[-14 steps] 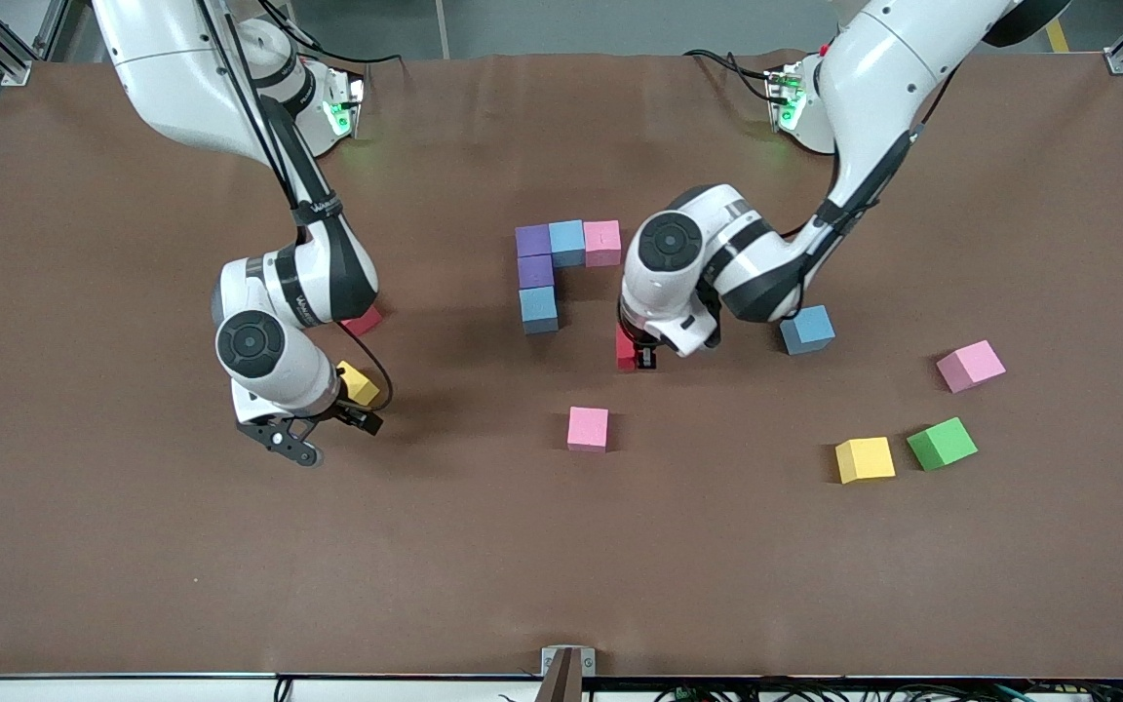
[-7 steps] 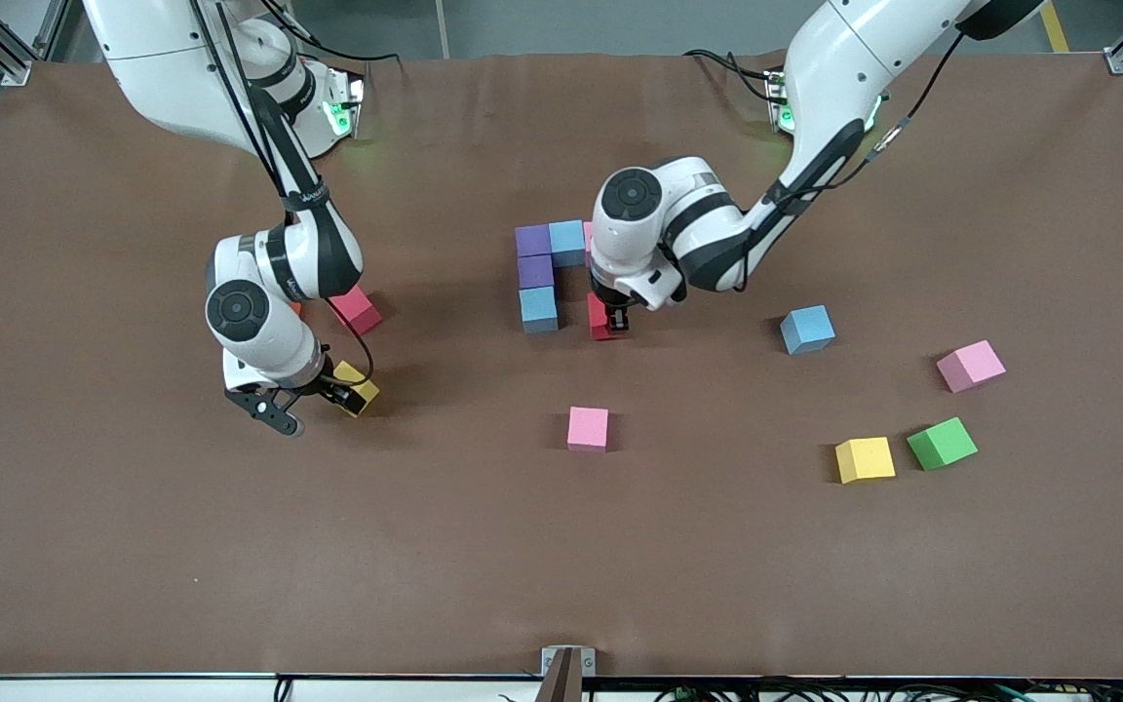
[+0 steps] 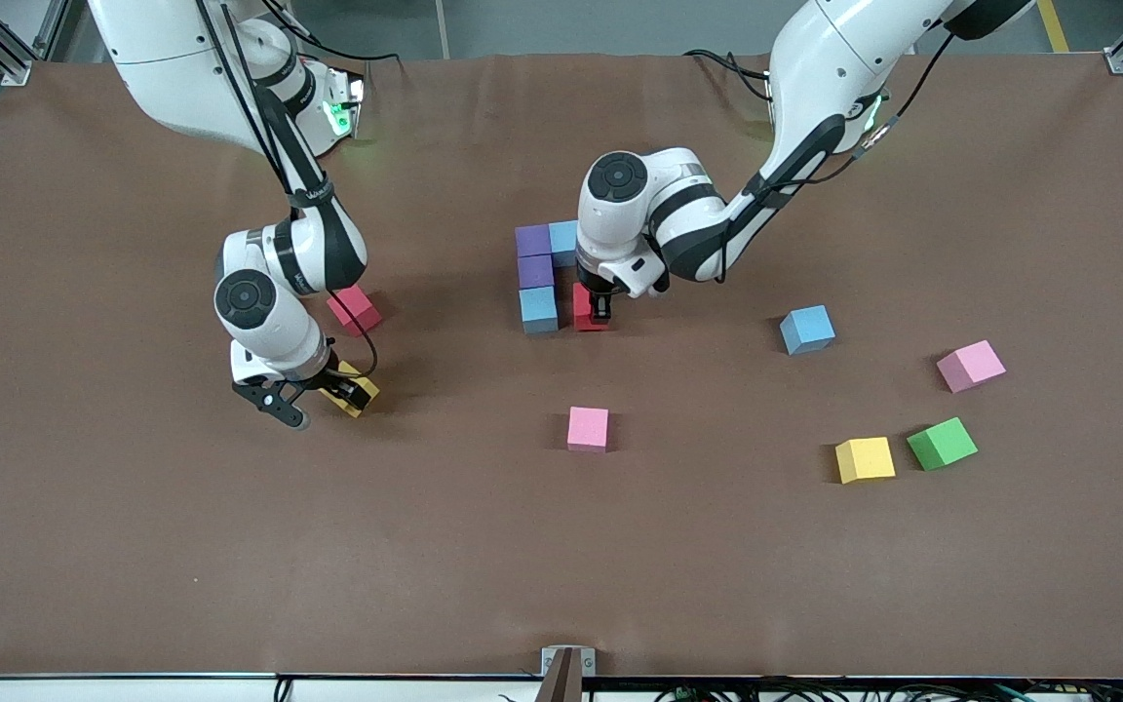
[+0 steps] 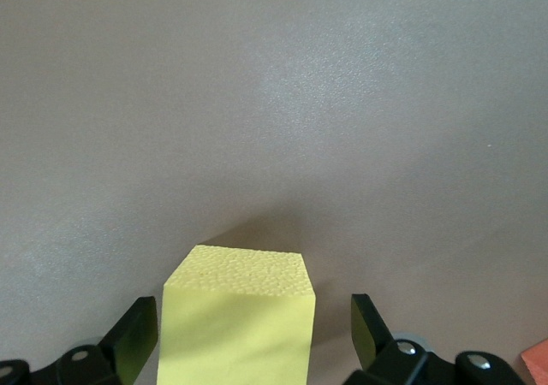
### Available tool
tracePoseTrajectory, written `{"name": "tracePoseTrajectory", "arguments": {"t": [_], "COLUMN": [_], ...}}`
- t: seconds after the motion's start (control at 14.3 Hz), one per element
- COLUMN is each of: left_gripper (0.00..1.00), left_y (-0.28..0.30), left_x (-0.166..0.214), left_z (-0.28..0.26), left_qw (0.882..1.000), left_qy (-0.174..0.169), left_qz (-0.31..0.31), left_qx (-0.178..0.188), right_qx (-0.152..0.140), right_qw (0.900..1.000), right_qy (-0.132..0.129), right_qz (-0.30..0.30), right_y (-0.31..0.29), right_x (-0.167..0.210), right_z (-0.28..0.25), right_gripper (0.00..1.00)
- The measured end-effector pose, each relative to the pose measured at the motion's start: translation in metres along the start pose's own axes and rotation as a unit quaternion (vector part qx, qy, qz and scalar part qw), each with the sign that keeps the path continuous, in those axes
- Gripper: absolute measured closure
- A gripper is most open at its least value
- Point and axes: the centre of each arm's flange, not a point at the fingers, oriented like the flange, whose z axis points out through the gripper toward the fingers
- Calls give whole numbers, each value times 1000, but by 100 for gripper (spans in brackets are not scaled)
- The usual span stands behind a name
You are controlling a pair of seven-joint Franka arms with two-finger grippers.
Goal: Arrange 11 blocks into digit 3
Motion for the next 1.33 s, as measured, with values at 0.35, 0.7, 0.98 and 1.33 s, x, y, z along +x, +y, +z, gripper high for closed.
{"name": "tracePoseTrajectory", "arguments": {"t": [0.35,0.7,0.98,1.33], "left_gripper": [41,41,41,41], "left_y": [-6,-5,1,6], "left_x": [-5,-10,-12,-15], "left_z": [2,5,10,15], "left_qw": [1000,1000,1000,999], "left_qy": [0,-6,-10,-14], "left_qz": [-7,-17,-26,-31], "left_qx": [1,4,9,13], "right_qx": [0,0,-25,9], "right_qw": [1000,1000,989,958], "right_qy": [-2,-5,-43,-32], "right_qz": [-4,-31,-142,-284], "right_y": [-3,-6,-26,-98], "right_x": [-5,-8,-7,-32], "right_z": [1,0,-21,-78], "right_gripper": [24,42,47,47]}}
